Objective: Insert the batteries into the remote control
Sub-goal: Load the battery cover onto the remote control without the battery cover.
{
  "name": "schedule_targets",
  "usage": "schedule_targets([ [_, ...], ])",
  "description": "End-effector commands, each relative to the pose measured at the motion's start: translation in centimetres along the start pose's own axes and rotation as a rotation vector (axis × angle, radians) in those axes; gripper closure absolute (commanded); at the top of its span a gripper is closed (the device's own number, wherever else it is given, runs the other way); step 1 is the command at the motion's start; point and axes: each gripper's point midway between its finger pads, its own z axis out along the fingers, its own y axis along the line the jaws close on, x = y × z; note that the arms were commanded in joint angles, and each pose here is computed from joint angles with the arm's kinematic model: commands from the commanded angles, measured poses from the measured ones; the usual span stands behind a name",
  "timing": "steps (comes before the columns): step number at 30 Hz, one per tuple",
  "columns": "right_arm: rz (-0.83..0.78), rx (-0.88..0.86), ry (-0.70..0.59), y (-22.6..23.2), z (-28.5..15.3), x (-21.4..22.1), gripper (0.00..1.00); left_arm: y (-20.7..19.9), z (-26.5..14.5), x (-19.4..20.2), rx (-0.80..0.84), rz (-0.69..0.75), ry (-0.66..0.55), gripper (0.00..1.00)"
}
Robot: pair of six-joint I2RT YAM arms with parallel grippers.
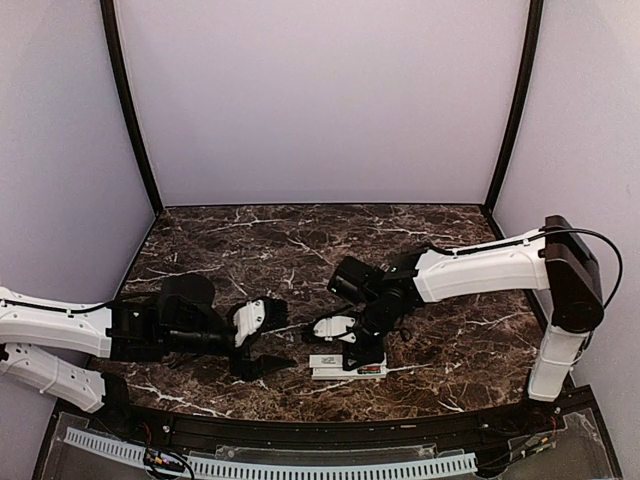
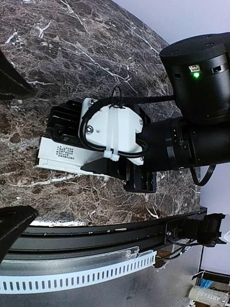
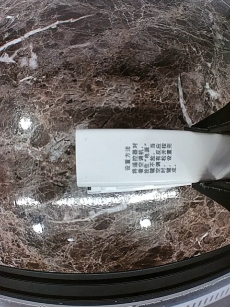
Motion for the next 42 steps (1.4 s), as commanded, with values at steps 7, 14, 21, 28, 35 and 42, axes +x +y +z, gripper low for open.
schedule_targets([
  [7, -0.009, -0.008, 0.013, 0.3, 0.8, 0.6, 0.96, 0.5, -0.6, -1.2, -0.034, 0.051, -0.032, 0.25],
  [14, 0.017, -0.029, 0.019, 0.9, 1.0, 1.3, 0.95, 0.6, -0.2, -1.0, -0.031, 0.055, -0.013, 0.25],
  [21, 0.007, -0.035, 0.001, 1.0, 0.8, 0.8, 0.94, 0.7, -0.2, -1.2, -0.039, 0.061, -0.018, 0.24],
  [28, -0.001, -0.045, 0.004, 1.0, 1.0, 0.6, 0.92, 0.8, -0.3, -1.2, -0.041, 0.064, -0.015, 0.24],
  [35, 0.022, -0.042, 0.002, 0.8, 1.0, 0.3, 0.90, 0.8, -0.2, -1.4, -0.042, 0.071, -0.014, 0.24],
  [42, 0.038, -0.047, 0.013, 1.0, 1.1, 0.6, 0.85, 0.9, -0.1, -1.3, -0.044, 0.069, -0.011, 0.24],
])
